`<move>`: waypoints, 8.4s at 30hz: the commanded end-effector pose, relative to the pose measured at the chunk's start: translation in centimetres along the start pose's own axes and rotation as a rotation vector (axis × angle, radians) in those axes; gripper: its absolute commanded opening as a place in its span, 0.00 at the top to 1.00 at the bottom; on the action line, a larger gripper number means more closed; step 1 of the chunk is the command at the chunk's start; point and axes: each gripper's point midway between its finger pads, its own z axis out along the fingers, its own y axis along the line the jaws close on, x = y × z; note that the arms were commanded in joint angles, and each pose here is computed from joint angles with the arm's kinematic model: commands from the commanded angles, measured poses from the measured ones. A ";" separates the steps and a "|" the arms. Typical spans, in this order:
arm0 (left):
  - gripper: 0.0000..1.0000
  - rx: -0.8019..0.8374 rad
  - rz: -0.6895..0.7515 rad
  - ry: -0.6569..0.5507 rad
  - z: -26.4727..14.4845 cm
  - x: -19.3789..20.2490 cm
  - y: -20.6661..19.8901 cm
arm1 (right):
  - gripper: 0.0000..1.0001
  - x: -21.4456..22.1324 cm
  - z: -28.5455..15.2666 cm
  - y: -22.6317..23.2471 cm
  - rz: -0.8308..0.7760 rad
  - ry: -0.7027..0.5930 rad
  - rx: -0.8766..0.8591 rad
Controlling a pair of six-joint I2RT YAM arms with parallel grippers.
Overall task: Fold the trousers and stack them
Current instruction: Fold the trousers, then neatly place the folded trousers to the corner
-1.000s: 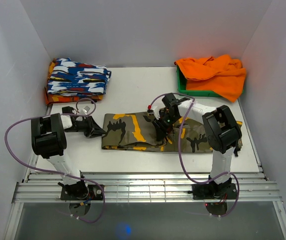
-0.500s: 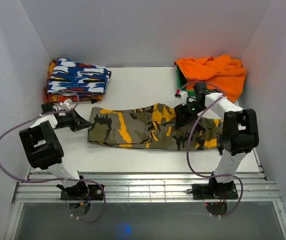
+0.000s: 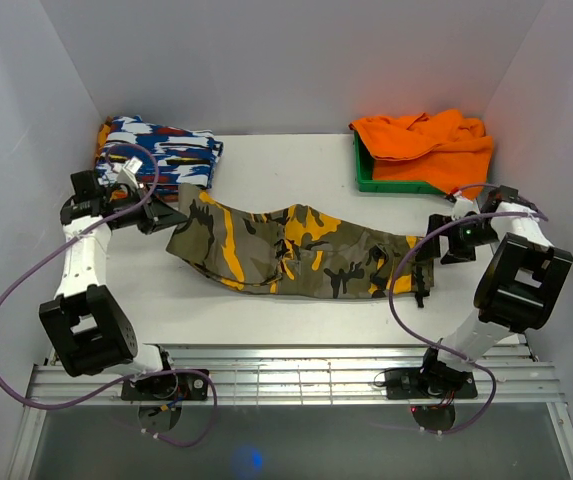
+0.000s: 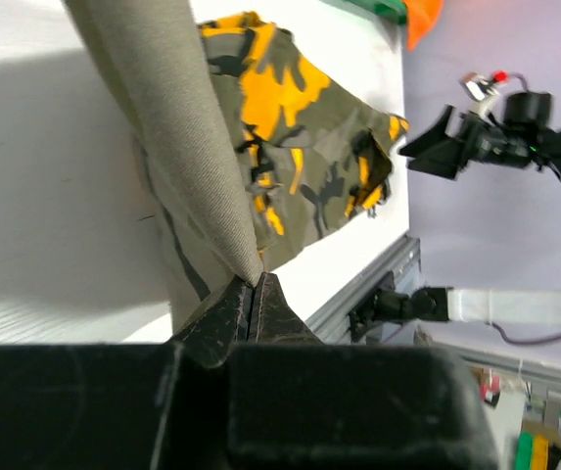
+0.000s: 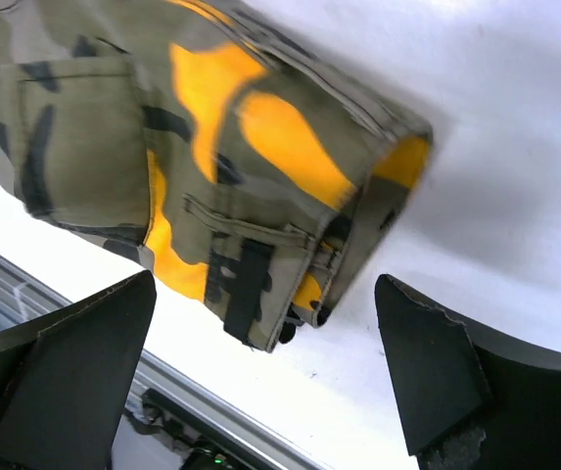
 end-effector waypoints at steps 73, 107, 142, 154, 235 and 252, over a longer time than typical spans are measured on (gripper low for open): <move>1.00 0.134 -0.002 0.415 32.8 22.4 -28.3 | 0.92 2.0 5.7 3.6 0.258 -0.098 -0.323; 1.00 0.112 -0.010 0.397 40.3 27.8 -27.7 | 0.92 2.7 5.8 4.1 0.282 -0.095 -0.336; 0.02 0.331 0.326 0.244 25.7 11.7 -25.5 | 0.02 -6.8 -5.7 2.7 -0.066 -0.179 -0.164; 0.42 0.631 0.174 0.540 15.0 15.4 -17.3 | 0.06 -0.3 0.2 15.8 -0.076 0.020 -0.654; 0.02 -0.125 -0.044 0.012 15.3 9.1 -4.2 | 0.10 -2.0 -0.8 5.5 0.333 -0.451 0.247; 0.02 -0.259 -0.194 0.123 18.6 15.8 -1.4 | 0.10 5.8 4.9 3.0 0.694 -0.370 0.262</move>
